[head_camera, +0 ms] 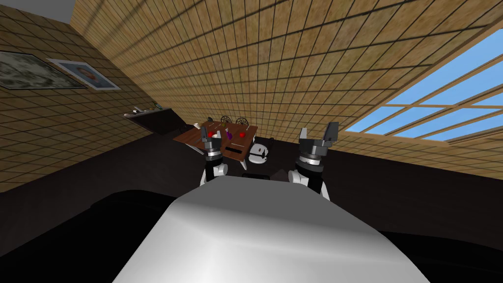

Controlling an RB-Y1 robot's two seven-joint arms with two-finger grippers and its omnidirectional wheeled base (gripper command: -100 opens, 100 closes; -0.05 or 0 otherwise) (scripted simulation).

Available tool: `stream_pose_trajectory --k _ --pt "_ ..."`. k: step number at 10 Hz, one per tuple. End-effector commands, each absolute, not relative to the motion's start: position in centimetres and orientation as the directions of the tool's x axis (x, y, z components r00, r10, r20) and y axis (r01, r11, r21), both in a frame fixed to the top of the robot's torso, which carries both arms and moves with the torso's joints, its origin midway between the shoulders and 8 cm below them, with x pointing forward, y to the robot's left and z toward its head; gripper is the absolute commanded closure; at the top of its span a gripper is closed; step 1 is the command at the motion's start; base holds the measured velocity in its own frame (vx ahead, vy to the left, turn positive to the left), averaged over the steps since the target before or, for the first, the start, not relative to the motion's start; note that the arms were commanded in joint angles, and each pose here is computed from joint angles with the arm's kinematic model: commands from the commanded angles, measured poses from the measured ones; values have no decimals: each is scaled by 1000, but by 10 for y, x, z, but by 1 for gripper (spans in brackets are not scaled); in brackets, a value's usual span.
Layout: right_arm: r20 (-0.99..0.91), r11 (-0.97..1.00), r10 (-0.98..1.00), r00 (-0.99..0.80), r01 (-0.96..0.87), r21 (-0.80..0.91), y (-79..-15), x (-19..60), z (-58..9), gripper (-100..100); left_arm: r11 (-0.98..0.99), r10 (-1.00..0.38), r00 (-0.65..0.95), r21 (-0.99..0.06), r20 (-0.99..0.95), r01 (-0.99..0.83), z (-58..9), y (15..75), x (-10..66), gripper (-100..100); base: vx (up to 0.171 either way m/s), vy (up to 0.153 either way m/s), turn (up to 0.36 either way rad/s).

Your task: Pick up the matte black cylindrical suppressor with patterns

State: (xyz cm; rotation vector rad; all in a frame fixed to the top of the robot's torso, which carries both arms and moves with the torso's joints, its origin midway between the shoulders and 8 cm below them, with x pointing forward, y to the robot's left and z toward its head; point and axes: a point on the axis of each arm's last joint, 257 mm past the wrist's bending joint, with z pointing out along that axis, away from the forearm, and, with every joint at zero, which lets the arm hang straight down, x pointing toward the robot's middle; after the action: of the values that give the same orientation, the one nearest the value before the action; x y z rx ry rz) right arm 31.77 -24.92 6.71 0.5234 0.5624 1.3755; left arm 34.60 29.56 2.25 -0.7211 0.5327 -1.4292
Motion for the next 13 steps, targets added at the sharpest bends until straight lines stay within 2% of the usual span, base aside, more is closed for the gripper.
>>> stream_pose_trajectory --k 1,7,13 --pt "-66 123 992 106 -754 645 -249 318 67 0 5 -995 76 -736 62 677 19 293 350 -100 -13 10 -29" --pt "-66 123 992 106 -754 645 -249 318 67 0 63 -998 43 -827 -47 559 -16 286 386 -100 -60 46 -60" --pt "-66 123 992 106 -754 645 -249 318 67 0 124 -992 56 -921 -111 368 -77 295 430 -100 -121 81 -96"
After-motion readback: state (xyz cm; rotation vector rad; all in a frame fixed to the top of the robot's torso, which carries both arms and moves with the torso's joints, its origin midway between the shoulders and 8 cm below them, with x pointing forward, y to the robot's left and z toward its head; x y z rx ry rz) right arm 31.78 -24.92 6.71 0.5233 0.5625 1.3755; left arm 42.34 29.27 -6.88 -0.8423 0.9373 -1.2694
